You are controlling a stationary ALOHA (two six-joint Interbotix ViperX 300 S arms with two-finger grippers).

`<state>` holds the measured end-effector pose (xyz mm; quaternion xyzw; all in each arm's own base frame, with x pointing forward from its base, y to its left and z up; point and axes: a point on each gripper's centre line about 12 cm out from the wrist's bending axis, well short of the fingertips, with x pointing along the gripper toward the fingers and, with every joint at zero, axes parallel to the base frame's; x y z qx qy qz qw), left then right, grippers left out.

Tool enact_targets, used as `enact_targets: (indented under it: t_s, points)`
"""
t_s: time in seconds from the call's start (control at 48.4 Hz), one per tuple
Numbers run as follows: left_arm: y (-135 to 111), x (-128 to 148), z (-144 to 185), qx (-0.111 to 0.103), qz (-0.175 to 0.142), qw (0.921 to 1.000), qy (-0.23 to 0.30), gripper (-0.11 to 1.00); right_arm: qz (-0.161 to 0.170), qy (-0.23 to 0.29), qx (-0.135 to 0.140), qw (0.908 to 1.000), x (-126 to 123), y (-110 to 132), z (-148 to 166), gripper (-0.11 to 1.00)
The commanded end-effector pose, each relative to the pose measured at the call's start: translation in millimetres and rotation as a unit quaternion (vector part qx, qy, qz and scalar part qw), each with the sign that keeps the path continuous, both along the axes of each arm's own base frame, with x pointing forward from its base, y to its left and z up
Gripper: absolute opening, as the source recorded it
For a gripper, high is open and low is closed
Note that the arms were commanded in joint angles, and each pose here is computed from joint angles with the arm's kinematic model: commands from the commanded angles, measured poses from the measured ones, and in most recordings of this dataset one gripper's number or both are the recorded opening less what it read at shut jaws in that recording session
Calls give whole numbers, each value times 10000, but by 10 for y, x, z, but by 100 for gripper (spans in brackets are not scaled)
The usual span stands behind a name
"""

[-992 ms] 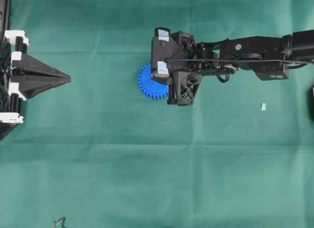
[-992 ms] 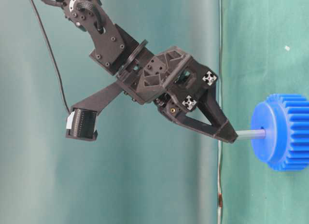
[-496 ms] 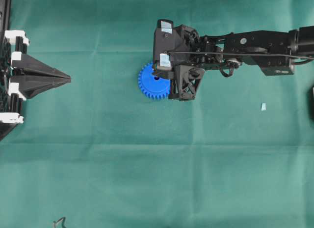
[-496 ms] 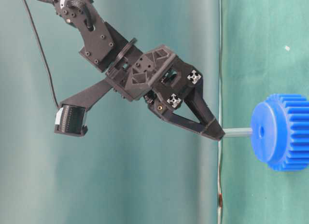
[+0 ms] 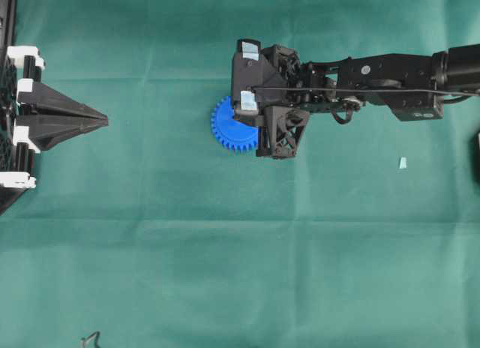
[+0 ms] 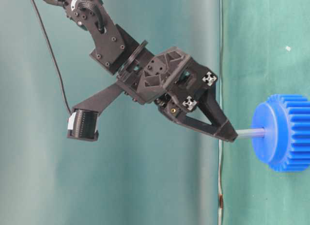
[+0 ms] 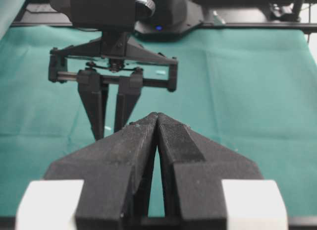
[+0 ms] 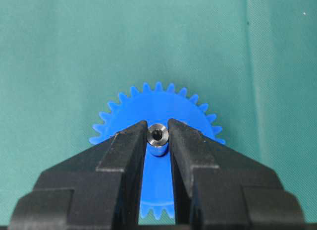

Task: Insert the shaft into the center hole of the gear.
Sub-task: 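Lower the shaft into the gear's center hole with the right gripper, then open the right gripper and lift it away from the gear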

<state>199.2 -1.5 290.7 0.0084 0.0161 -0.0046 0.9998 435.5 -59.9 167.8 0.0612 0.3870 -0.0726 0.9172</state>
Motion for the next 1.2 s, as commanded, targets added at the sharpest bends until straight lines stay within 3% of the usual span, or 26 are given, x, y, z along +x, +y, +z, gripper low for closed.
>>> enact_targets:
  t_s: [0.0, 0.496, 1.033, 1.095, 1.178]
  points:
    - [-4, 19, 114, 6, -9, 9999, -146, 0, 11, -182, -28, 9998, 16, 10, 108, 16]
    - [-4, 19, 120, -9, -9, 9999, -153, 0, -30, -138, -4, 9999, 111, -7, -260, 16]
    - [-4, 19, 120, -1, -9, 9999, -153, 0, -29, 268, 81, 9996, 38, 9, -331, 17]
    - [-4, 19, 120, 6, -10, 9999, -153, 0, -24, 284, 77, 9996, 35, 9, -333, 25]
    - [-4, 19, 120, 14, -11, 9999, -153, 0, -23, 253, 74, 9996, 34, 10, -291, 48]
